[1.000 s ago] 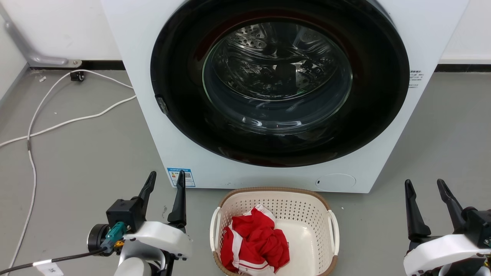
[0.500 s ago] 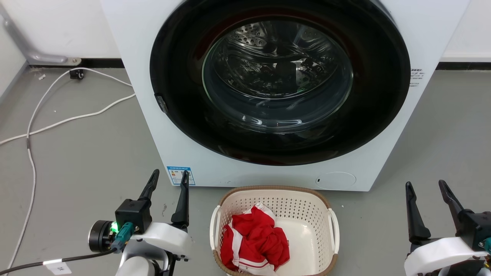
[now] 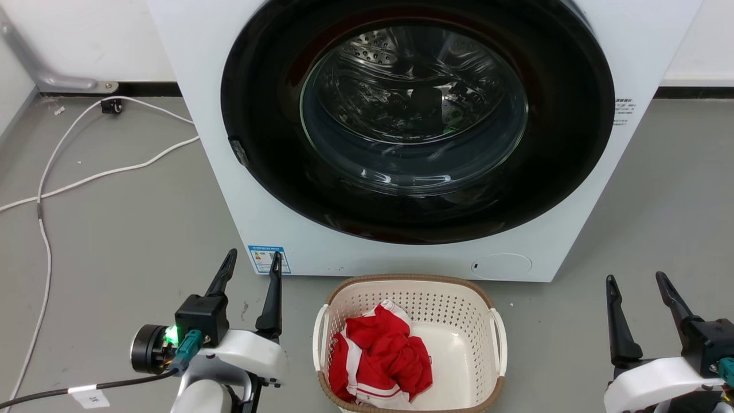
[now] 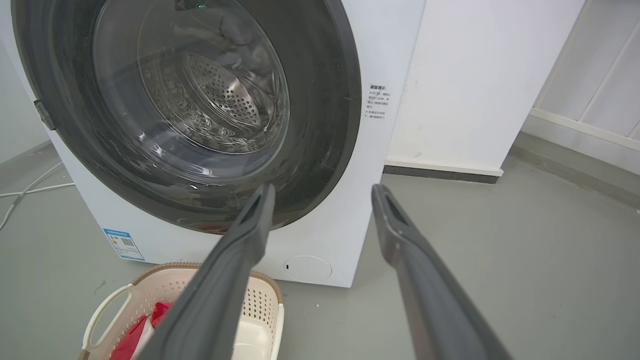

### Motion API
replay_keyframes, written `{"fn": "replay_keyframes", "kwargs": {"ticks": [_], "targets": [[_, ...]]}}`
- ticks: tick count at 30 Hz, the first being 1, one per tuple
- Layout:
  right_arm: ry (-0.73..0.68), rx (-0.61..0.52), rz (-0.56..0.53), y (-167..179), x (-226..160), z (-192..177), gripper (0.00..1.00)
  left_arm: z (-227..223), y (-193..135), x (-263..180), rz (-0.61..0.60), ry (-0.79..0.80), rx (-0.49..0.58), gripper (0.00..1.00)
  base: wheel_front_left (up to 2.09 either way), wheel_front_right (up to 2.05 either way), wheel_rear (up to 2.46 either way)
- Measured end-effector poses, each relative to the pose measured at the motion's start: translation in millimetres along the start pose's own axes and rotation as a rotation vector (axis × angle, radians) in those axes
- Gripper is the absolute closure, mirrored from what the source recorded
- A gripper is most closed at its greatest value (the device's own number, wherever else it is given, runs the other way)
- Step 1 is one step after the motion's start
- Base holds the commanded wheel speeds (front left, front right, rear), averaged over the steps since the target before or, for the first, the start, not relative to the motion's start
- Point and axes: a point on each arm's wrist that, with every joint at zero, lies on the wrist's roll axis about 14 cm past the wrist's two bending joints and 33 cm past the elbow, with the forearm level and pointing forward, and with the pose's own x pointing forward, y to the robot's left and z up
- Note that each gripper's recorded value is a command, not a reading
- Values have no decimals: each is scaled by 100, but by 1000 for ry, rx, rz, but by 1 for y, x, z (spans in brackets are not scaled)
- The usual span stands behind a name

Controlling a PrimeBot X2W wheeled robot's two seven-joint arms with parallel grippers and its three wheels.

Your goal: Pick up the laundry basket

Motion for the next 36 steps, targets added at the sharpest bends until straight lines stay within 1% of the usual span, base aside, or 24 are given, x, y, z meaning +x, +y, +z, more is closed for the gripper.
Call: {"fn": "replay_keyframes", "kwargs": {"ticks": [16,23,30,33,36], "targets": [[15,11,-1,0,4,-11,0,-6,3,2,9,18,-3,0,0,0,0],[50,40,1,1,16,-23,0,-12,5,15,5,30,-3,0,0,0,0],[133,54,11,5,47,-46,0,-34,12,47,-4,97,-25,0,0,0,0],[194,61,21,9,62,-64,0,-57,16,61,-11,174,-45,0,0,0,0],[290,77,43,18,75,-91,0,-83,18,76,-19,260,-75,0,0,0,0]]}}
